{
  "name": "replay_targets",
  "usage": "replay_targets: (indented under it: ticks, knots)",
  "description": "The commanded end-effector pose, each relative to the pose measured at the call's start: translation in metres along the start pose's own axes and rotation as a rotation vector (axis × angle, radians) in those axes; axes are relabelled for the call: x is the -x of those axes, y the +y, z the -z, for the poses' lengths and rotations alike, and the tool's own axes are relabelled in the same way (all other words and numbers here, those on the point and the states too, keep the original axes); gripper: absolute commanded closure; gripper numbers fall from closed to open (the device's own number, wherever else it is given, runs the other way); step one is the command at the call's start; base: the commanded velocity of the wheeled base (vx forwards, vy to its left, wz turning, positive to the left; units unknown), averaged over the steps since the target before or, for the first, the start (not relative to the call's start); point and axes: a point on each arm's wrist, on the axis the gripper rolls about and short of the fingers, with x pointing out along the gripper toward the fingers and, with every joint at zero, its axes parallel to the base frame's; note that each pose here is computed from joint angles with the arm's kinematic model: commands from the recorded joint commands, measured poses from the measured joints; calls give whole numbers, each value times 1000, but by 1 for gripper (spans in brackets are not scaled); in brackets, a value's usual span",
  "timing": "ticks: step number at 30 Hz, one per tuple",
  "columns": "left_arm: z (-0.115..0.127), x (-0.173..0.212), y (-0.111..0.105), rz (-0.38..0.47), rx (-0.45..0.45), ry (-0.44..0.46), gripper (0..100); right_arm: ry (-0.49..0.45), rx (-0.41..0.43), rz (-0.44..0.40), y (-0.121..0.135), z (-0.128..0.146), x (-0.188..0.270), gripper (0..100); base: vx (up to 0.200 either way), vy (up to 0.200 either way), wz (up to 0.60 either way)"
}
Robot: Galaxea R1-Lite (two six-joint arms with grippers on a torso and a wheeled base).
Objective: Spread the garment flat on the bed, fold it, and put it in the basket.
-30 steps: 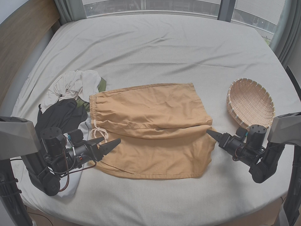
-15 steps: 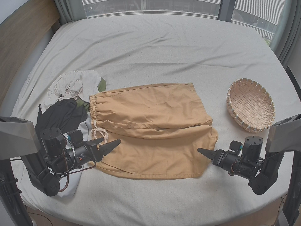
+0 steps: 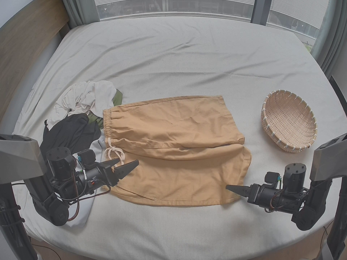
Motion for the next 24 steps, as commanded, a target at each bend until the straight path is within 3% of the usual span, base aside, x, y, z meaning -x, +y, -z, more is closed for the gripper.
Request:
replay_targets:
  ticks: [1,9,15,24]
  knots:
    - [0,1,-1,0,-1,1,0,2,4,-36,11,0,22,0,0,0,0]
    - [1,3,0,-3,4,6,0,-27,4,-31,24,5,60,0,0,0,0]
    - [6,6,2,-19,16,26,0,-100,0,25,14,-7,72,0,0,0,0]
    - [18,38,26,-171,94,65,0,-57,44,58,1,-2,53,0,0,0,0]
